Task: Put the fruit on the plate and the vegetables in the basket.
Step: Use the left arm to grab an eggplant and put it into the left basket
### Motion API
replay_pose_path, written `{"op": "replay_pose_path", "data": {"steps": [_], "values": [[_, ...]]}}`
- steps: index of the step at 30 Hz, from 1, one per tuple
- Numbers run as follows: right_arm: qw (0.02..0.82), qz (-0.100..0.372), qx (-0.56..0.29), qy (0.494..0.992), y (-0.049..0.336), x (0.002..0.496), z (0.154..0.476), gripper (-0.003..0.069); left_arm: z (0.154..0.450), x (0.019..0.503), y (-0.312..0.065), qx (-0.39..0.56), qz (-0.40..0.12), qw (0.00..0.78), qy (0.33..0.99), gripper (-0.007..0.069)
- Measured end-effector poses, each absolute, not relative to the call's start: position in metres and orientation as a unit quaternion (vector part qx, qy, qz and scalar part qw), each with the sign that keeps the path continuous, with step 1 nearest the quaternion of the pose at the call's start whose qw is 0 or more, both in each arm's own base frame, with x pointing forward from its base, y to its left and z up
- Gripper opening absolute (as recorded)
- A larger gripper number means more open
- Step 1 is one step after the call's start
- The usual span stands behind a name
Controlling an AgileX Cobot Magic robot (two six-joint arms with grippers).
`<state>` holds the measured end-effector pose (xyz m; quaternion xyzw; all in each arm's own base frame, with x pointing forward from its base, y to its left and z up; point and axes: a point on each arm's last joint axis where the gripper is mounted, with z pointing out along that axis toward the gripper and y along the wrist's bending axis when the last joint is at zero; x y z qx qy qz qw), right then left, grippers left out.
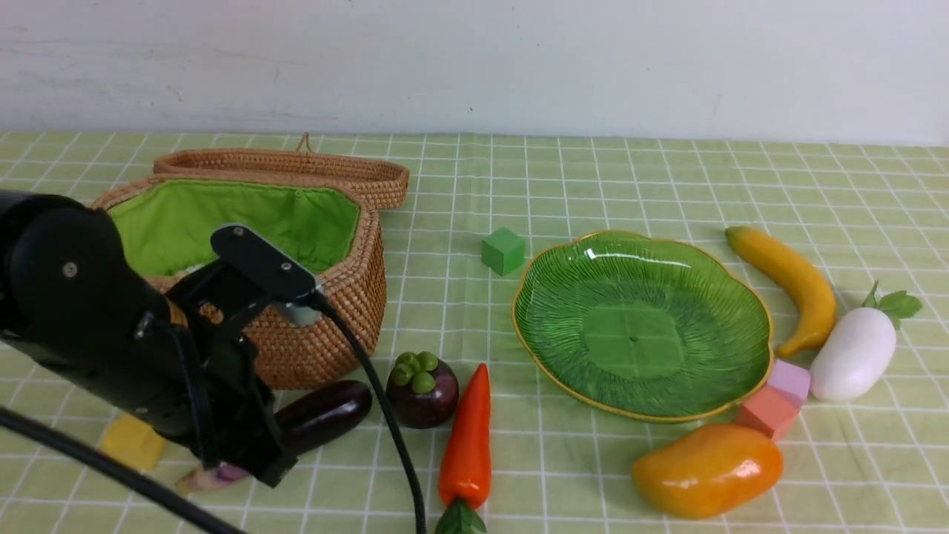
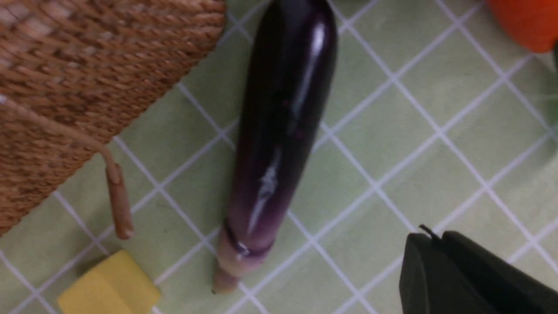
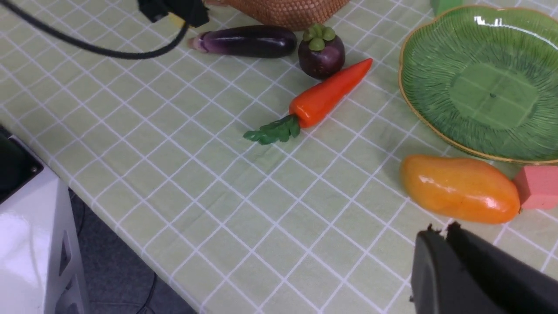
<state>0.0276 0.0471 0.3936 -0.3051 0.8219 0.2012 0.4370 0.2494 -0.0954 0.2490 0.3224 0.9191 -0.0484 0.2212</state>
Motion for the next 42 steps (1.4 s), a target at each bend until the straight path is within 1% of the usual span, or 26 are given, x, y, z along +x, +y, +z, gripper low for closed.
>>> {"op": "replay_pose_path", "data": {"steps": [2,3,4,5,7,8,11,13,17,19,23,27,29,32,36,42], "values": [[0.444,0.204,-0.31,0.815,0.048,0.028,0.395,0.0039,0.242,0.257,-0.095,0.332,-0.042,0.223,0.916,0.0129],[0.453,0.205,-0.313,0.809,0.048,0.029,0.396,0.004,0.238,0.26,-0.096,0.34,-0.038,0.223,0.913,0.018],[0.459,0.205,-0.314,0.805,0.048,0.029,0.397,0.004,0.235,0.262,-0.096,0.345,-0.037,0.222,0.911,0.0206],[0.471,0.207,-0.317,0.797,0.049,0.03,0.4,0.0041,0.232,0.264,-0.097,0.356,-0.033,0.224,0.907,0.026],[0.491,0.209,-0.319,0.783,0.05,0.032,0.403,0.0041,0.227,0.269,-0.098,0.369,-0.028,0.225,0.901,0.0328],[0.508,0.211,-0.317,0.772,0.051,0.033,0.407,0.0043,0.223,0.272,-0.099,0.374,-0.026,0.228,0.899,0.0379],[0.533,0.221,-0.312,0.755,0.052,0.034,0.412,0.0044,0.216,0.278,-0.1,0.378,-0.02,0.235,0.895,0.0447],[0.543,0.227,-0.31,0.747,0.053,0.035,0.414,0.0045,0.211,0.283,-0.101,0.383,-0.012,0.239,0.892,0.0469],[0.546,0.232,-0.314,0.741,0.054,0.034,0.415,0.0052,0.2,0.295,-0.102,0.382,0.003,0.264,0.886,0.0482],[0.546,0.232,-0.314,0.741,0.054,0.034,0.415,0.0054,0.194,0.299,-0.103,0.38,0.004,0.264,0.886,0.0484],[0.546,0.232,-0.314,0.741,0.054,0.034,0.415,0.0055,0.183,0.302,-0.104,0.382,0.005,0.253,0.889,0.0484],[0.546,0.232,-0.314,0.741,0.054,0.034,0.415,0.0057,0.166,0.306,-0.104,0.391,0.01,0.23,0.891,0.0485],[0.546,0.232,-0.314,0.741,0.054,0.034,0.415,0.0057,0.162,0.306,-0.104,0.393,0.011,0.226,0.891,0.0485],[0.546,0.232,-0.315,0.741,0.054,0.034,0.416,0.0061,0.16,0.307,-0.104,0.395,0.012,0.224,0.891,0.0467],[0.546,0.232,-0.315,0.741,0.054,0.034,0.416,0.0062,0.159,0.307,-0.104,0.394,0.012,0.221,0.892,0.038],[0.546,0.232,-0.315,0.741,0.054,0.034,0.416,0.0067,0.159,0.306,-0.104,0.396,0.01,0.209,0.894,0.0379]]}}
